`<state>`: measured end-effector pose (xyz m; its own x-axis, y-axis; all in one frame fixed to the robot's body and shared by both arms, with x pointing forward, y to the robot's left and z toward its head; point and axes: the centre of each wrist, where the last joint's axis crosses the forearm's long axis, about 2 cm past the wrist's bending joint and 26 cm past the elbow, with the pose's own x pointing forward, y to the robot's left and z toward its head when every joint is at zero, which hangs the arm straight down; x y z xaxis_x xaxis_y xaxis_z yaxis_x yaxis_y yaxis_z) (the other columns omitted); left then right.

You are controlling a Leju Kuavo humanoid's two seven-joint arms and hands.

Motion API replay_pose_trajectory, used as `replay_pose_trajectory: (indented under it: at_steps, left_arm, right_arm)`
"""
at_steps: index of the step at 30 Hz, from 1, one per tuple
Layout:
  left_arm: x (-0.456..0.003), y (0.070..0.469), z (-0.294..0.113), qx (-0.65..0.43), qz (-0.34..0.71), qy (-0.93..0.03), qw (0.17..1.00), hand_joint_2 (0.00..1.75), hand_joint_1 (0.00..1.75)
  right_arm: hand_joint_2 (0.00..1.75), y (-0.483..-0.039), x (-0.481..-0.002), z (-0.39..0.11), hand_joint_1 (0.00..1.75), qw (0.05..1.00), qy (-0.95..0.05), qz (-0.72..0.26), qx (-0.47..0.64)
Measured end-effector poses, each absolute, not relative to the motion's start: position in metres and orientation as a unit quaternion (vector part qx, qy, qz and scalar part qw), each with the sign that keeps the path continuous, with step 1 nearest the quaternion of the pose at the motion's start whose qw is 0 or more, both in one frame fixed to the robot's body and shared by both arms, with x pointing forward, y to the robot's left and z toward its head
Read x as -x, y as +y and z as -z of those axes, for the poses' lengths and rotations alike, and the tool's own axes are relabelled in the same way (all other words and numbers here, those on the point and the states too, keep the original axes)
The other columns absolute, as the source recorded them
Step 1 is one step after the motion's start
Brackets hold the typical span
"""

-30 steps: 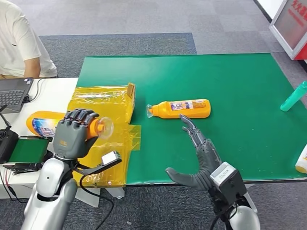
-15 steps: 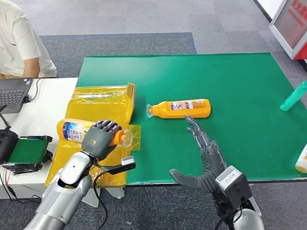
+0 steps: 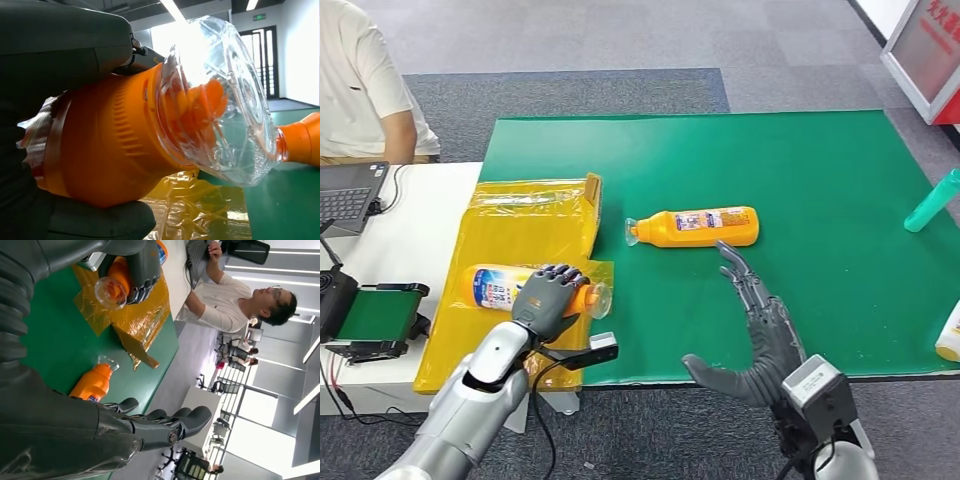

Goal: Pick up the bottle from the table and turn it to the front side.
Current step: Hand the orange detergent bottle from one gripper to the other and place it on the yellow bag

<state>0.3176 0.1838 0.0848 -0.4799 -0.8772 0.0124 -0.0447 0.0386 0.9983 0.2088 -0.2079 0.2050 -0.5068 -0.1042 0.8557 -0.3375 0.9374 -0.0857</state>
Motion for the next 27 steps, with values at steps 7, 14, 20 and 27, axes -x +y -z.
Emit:
replay_pose_trajectory:
  at_steps: [7,14,20,27]
  left_arm:
    - [-0.320,0.175,-0.086,-0.379,0.573,-0.622,0.375,1.75,0.00]
    - [-0.319,0.169,-0.085,-0.384,0.570,-0.617,0.383,1.75,0.00]
    - [-0.319,0.170,-0.087,-0.397,0.541,-0.636,0.381,1.75,0.00]
    - [-0.314,0.177,-0.096,-0.372,0.485,-0.673,0.416,1.75,0.00]
  right_arm:
    - [1.75,-0.215,-0.200,-0.207,0.00,0.477,-0.864,-0.119,-0.108]
    - [1.75,-0.237,-0.192,-0.204,0.00,0.482,-0.868,-0.098,-0.072]
    - [1.75,-0.248,-0.186,-0.206,0.00,0.474,-0.874,-0.090,-0.052]
    - [1.75,-0.255,-0.180,-0.212,0.00,0.472,-0.876,-0.090,-0.034]
